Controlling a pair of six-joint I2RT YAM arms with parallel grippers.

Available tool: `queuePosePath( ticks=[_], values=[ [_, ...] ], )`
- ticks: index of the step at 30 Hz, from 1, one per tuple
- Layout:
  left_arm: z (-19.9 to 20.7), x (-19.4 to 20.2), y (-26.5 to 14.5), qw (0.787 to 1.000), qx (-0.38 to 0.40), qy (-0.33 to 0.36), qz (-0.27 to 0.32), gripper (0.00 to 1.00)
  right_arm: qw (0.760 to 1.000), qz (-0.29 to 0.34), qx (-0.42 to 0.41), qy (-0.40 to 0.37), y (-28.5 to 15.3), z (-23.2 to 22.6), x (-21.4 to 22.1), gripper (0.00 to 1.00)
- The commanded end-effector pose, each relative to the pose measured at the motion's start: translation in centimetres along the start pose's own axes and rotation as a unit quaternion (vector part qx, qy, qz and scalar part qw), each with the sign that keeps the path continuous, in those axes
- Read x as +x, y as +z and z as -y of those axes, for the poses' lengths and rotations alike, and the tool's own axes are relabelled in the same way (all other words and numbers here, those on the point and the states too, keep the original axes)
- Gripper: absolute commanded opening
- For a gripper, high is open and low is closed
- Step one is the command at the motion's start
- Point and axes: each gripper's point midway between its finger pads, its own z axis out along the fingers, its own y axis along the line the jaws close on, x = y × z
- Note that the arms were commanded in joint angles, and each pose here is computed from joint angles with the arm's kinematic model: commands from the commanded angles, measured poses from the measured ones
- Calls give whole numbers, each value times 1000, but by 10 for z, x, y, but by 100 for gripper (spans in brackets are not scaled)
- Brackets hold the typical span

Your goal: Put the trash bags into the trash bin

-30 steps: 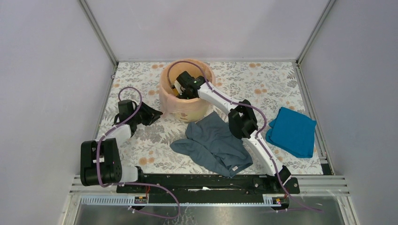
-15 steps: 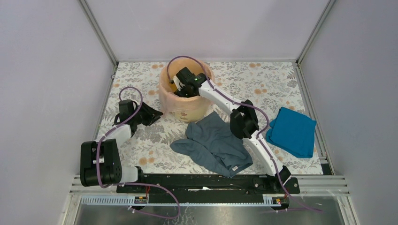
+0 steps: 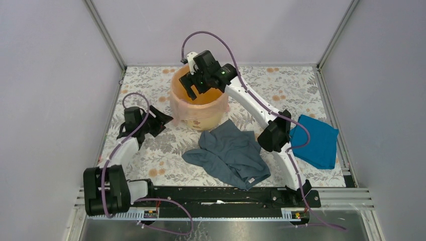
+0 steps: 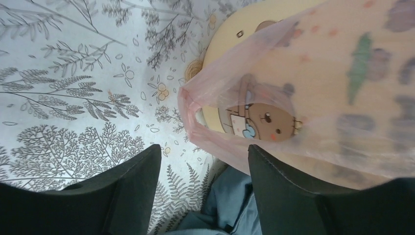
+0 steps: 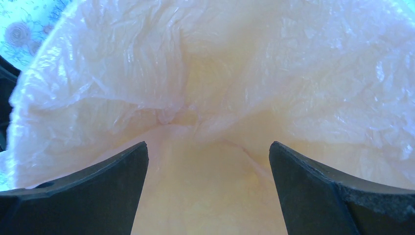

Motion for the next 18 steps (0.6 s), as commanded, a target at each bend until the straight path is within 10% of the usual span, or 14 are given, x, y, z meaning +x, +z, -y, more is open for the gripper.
queuePosePath(
  ticks=[1,8,18],
  values=[
    [20,-38,-29,996,-28,39,73,74,995,96,-3,33,-80,-6,-60,100],
    [83,-89,-106,977,-21,112,182,86,974,202,64,74,-179,16,-95,100],
    [240,-90,-142,948,138,219,185,88,958,185,44,216,-174,75,3,100]
  ],
)
